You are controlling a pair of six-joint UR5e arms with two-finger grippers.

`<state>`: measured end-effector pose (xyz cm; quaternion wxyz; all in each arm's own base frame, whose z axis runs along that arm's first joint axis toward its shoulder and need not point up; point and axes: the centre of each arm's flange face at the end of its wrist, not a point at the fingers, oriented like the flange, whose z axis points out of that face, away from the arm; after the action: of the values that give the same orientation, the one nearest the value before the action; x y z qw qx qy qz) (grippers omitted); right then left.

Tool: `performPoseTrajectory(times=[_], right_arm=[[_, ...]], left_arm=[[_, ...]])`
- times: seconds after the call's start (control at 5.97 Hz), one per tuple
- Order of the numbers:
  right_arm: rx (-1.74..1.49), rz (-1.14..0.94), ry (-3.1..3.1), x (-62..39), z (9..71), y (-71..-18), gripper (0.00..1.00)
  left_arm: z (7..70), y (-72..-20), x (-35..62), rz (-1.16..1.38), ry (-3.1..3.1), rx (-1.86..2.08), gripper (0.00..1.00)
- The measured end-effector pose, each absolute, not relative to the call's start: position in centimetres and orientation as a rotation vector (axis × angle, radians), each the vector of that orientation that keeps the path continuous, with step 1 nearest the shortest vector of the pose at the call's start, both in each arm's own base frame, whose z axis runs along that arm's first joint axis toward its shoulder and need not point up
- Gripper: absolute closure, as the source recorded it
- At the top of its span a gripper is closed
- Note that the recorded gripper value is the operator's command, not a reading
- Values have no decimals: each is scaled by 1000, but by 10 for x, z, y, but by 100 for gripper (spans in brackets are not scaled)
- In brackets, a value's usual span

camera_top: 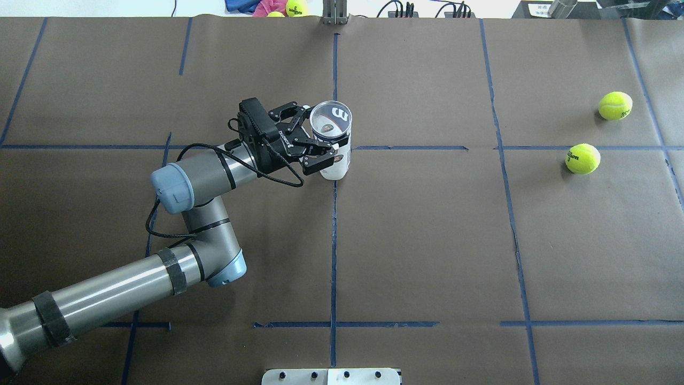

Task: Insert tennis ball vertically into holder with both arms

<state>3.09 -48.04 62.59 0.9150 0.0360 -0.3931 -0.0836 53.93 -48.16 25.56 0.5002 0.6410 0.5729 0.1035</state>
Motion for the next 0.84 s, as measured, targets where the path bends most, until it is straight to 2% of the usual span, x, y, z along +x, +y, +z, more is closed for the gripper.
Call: performPoseTrajectory(times=[0.34,0.84], right_arm=[[97,-218,-810,10,604,-499,0],[142,-387,-819,-98,536,-572,0]], left_arm=[[256,-482,540,256,1379,1545,7],[256,-483,542,261,1369,1538,5]])
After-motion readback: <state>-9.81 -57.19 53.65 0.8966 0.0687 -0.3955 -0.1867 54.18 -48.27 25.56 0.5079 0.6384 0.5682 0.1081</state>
